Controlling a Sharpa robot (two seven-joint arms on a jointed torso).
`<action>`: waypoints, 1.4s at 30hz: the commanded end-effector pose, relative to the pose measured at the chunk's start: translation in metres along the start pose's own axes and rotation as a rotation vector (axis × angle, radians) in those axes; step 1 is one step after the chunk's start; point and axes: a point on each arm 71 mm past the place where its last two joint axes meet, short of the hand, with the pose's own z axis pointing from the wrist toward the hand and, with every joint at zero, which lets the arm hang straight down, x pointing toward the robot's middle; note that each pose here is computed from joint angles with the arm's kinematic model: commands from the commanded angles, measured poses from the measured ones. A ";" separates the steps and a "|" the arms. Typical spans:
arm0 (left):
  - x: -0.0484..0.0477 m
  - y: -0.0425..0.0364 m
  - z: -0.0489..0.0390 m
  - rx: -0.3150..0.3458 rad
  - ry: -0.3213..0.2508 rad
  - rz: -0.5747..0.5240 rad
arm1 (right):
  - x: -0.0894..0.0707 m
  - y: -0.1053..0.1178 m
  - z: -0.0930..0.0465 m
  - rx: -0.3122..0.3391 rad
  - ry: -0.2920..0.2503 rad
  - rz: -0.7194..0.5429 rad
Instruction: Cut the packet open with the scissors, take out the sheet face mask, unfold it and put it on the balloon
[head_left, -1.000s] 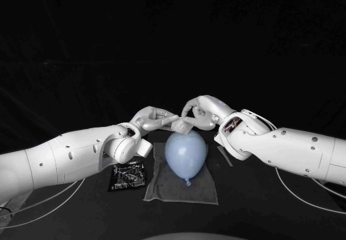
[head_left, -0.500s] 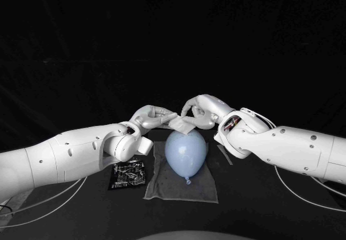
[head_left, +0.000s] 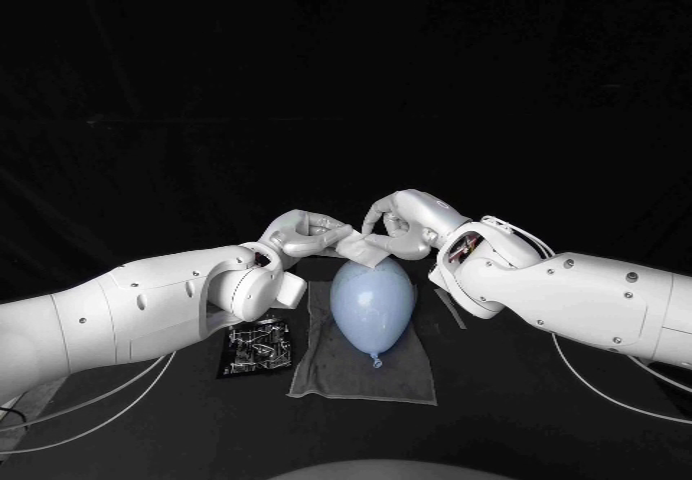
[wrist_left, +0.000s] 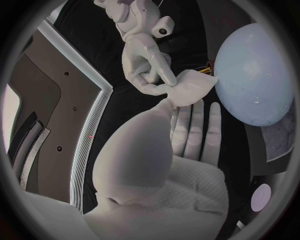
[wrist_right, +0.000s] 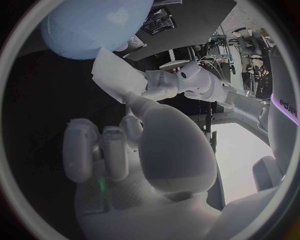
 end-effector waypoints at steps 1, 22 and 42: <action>-0.0043 -0.0004 0.0004 -0.012 -0.058 -0.004 | 0.000 0.004 -0.002 -0.029 0.007 -0.035; -0.0083 0.0023 0.0003 -0.046 -0.106 -0.014 | -0.001 0.011 -0.010 -0.076 0.020 -0.084; -0.0134 0.0030 -0.0015 -0.053 -0.142 -0.010 | -0.001 0.024 -0.032 -0.103 0.073 -0.051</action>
